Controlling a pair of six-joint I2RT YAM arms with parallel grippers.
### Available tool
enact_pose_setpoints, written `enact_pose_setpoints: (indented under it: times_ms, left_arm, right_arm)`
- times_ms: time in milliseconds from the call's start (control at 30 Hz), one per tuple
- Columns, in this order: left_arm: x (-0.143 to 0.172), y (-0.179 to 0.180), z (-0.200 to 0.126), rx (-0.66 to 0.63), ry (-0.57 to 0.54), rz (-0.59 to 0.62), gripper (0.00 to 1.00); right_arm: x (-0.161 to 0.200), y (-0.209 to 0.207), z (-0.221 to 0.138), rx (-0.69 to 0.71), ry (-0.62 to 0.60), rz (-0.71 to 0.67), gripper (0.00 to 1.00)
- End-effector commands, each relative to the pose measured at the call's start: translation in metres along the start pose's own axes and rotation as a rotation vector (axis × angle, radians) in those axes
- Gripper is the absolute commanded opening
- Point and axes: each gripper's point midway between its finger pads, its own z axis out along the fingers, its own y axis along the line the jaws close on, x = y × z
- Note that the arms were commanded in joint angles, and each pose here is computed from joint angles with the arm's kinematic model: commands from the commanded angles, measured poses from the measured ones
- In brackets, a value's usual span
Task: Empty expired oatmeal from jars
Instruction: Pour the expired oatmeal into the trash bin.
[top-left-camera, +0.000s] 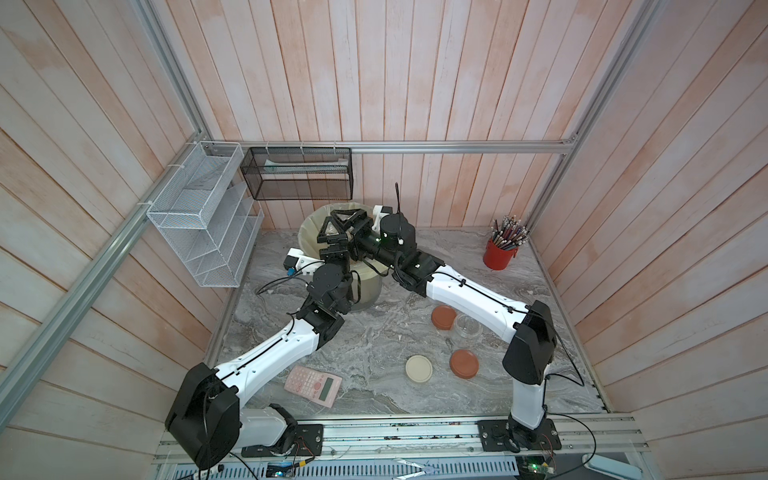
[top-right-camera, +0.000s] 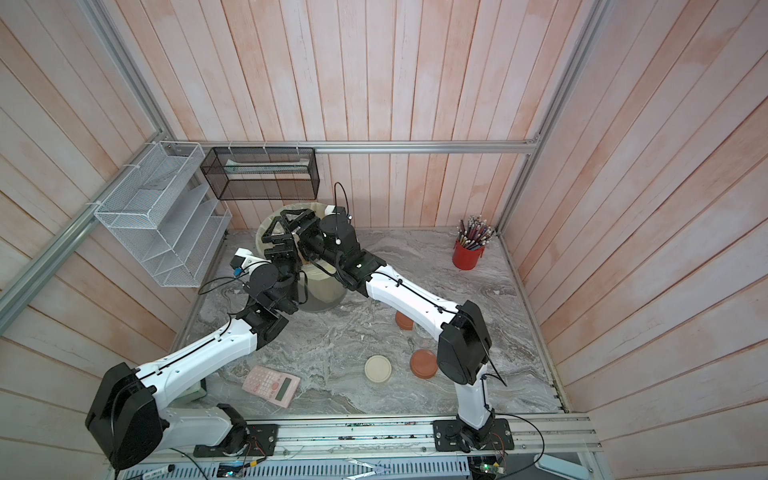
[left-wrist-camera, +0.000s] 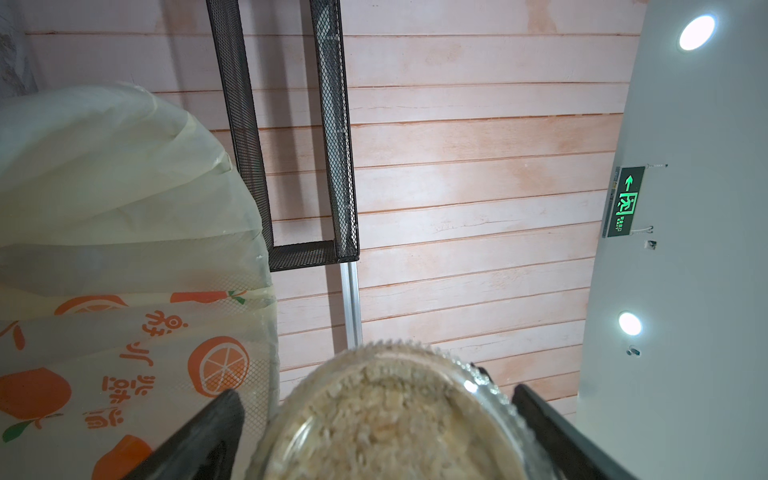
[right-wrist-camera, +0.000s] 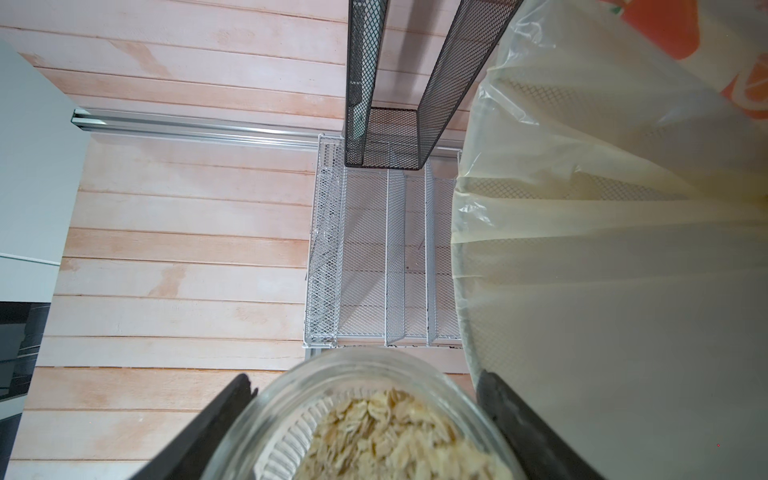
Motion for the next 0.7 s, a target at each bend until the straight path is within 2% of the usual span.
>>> enact_pose_setpoints:
  times_ms: [0,67,133,233,300,500,667]
  left_arm:
    - [0.009,0.000,0.005,0.002,0.034,0.025,1.00]
    - [0.010,0.003,0.005,-0.001,0.037,0.022,0.97]
    - [0.012,0.004,0.005,0.001,0.044,0.022,0.90]
    - [0.017,0.003,0.007,0.012,0.064,0.031,0.73]
    - [0.020,0.003,0.007,0.015,0.077,0.036,0.58]
    - [0.018,0.011,0.005,0.010,0.088,0.044,0.40]
    - [0.014,0.016,0.006,0.010,0.095,0.048,0.26]
  right_arm:
    - [0.005,0.047,-0.011,-0.139,0.026,-0.004,0.29]
    - [0.005,0.049,-0.011,-0.145,0.027,-0.006,0.29]
    - [0.005,0.048,-0.010,-0.148,0.032,-0.008,0.29]
    - [0.007,0.048,-0.008,-0.150,0.049,-0.008,0.29]
    - [0.008,0.047,-0.006,-0.151,0.056,-0.009,0.29]
    - [0.008,0.043,-0.004,-0.154,0.064,-0.010,0.30]
    - [0.006,0.038,-0.002,-0.159,0.074,0.000,0.40]
